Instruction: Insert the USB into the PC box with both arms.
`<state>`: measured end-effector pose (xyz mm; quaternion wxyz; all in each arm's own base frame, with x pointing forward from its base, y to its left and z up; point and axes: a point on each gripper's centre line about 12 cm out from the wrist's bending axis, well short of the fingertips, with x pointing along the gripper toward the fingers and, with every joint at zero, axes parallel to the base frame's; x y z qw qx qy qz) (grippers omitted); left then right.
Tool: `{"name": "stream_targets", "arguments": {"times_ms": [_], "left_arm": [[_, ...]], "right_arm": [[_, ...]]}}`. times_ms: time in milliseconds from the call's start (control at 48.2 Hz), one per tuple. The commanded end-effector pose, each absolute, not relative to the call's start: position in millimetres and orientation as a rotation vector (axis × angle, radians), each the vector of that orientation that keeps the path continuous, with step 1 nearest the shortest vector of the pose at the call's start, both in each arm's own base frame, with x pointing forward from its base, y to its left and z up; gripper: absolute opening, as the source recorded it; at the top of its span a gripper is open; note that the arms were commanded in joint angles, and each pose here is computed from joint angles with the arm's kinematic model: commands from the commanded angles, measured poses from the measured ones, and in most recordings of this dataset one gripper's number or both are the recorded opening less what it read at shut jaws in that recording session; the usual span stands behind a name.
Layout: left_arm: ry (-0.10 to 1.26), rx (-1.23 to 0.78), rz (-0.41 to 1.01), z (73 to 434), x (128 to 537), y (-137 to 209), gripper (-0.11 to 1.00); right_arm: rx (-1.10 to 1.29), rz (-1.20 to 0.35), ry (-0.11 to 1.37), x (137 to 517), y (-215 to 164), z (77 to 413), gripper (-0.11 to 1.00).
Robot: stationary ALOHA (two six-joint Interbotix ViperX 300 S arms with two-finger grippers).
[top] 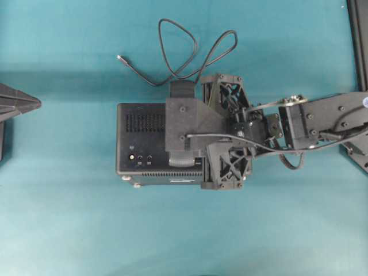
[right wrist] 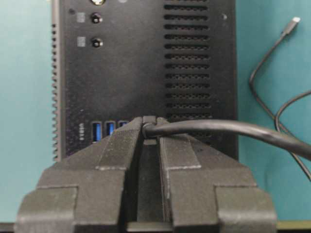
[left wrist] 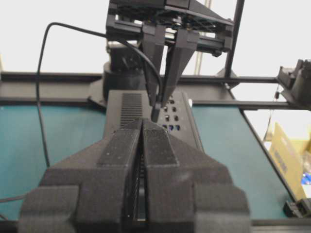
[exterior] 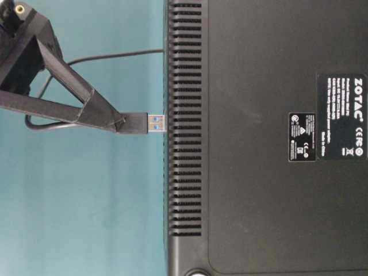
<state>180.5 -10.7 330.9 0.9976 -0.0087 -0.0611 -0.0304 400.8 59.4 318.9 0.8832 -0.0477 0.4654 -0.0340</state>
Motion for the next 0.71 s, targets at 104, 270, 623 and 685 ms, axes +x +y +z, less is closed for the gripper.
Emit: {"name": "stream_targets", "arguments": {"times_ms": [104, 270, 623, 685], "left_arm": [[-0.135, -0.016, -0.063, 335.6, 181.5, -11.1, 0.0], [-0.135, -0.016, -0.063, 335.6, 181.5, -11.1, 0.0], [-0.133, -0.016, -0.061, 334.9, 181.5, -10.9, 0.0], [-0.133, -0.016, -0.061, 334.9, 181.5, -10.9, 0.0]], "right_arm": [[-0.092, -0.067, 0.969, 396.2, 62.4, 323.5, 0.09], [-0.093, -0.067, 0.973, 395.7, 62.3, 321.9, 0.09], [-0.087, -0.057, 0.981, 394.6, 65.1, 319.9, 0.09], [-0.087, -0.053, 0.979, 394.1, 66.4, 320.5, 0.09]]}}
